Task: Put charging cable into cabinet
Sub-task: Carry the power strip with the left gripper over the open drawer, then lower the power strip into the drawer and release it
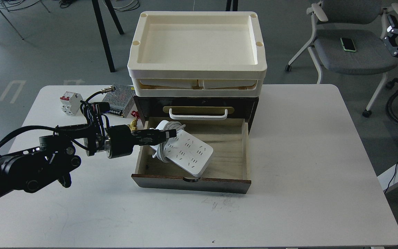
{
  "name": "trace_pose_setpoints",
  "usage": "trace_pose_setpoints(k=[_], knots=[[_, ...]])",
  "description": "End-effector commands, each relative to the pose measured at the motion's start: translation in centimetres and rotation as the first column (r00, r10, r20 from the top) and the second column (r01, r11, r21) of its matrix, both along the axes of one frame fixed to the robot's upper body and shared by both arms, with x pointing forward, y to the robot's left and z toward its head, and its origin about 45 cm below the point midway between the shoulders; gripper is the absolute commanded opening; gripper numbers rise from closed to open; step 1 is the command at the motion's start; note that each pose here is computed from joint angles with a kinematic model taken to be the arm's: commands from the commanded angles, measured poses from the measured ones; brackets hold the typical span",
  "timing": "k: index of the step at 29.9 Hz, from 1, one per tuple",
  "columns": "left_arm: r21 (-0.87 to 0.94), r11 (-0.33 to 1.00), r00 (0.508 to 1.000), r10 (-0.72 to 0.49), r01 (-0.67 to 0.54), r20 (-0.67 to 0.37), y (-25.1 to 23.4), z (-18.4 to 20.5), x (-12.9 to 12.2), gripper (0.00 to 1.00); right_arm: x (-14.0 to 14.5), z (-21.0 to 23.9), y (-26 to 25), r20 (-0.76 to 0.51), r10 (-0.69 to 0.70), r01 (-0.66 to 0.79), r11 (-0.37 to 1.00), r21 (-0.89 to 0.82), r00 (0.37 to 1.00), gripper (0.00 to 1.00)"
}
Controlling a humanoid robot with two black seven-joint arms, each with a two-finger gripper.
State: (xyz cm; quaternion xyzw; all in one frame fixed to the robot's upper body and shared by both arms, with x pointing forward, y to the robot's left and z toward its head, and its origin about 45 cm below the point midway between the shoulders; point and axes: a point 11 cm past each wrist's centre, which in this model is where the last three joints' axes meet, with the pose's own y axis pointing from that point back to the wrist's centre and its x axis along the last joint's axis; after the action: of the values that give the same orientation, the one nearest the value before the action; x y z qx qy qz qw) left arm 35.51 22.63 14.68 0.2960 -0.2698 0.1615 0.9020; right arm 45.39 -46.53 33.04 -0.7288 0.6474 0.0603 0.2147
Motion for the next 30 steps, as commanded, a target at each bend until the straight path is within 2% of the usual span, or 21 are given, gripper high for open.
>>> trace_pose_setpoints(k=[1, 10, 13, 15, 21, 30], knots=[[0.003, 1.000, 0.999, 0.012, -0.012, -0.039, -0.3, -1.0, 0.2, 0.00, 0.0, -0.1, -0.1, -0.003, -0.003, 0.003, 1.000, -0.001, 1.000, 1.00], [0.029, 0.997, 0.992, 0.071, -0.069, -0.102, -0.6, -4.0, 0.9, 0.01, -0.2, -0.4, -0.5, -0.010, -0.013, 0.013, 1.000, -0.003, 1.000, 1.00], [0.044, 0.996, 0.991, 0.077, -0.073, -0.113, -0.2, -4.7, 0.5, 0.17, -0.4, -0.4, -1.1, -0.012, -0.028, 0.028, 1.000, -0.007, 1.000, 1.00], [0.040, 0.996, 0.990, 0.080, -0.076, -0.117, -0.2, -4.7, 0.5, 0.32, -0.4, -0.4, -1.1, -0.012, -0.029, 0.029, 1.000, -0.008, 1.000, 1.00], [0.025, 0.997, 0.991, 0.073, -0.070, -0.114, -0.6, -4.4, 0.5, 0.57, -0.5, -0.6, -1.2, -0.016, -0.029, 0.029, 1.000, -0.008, 0.999, 1.00], [0.001, 0.999, 0.994, 0.050, -0.051, -0.101, -1.3, -3.5, 0.5, 0.70, -0.5, -0.7, -1.2, -0.018, -0.031, 0.031, 1.000, -0.008, 0.999, 1.00]])
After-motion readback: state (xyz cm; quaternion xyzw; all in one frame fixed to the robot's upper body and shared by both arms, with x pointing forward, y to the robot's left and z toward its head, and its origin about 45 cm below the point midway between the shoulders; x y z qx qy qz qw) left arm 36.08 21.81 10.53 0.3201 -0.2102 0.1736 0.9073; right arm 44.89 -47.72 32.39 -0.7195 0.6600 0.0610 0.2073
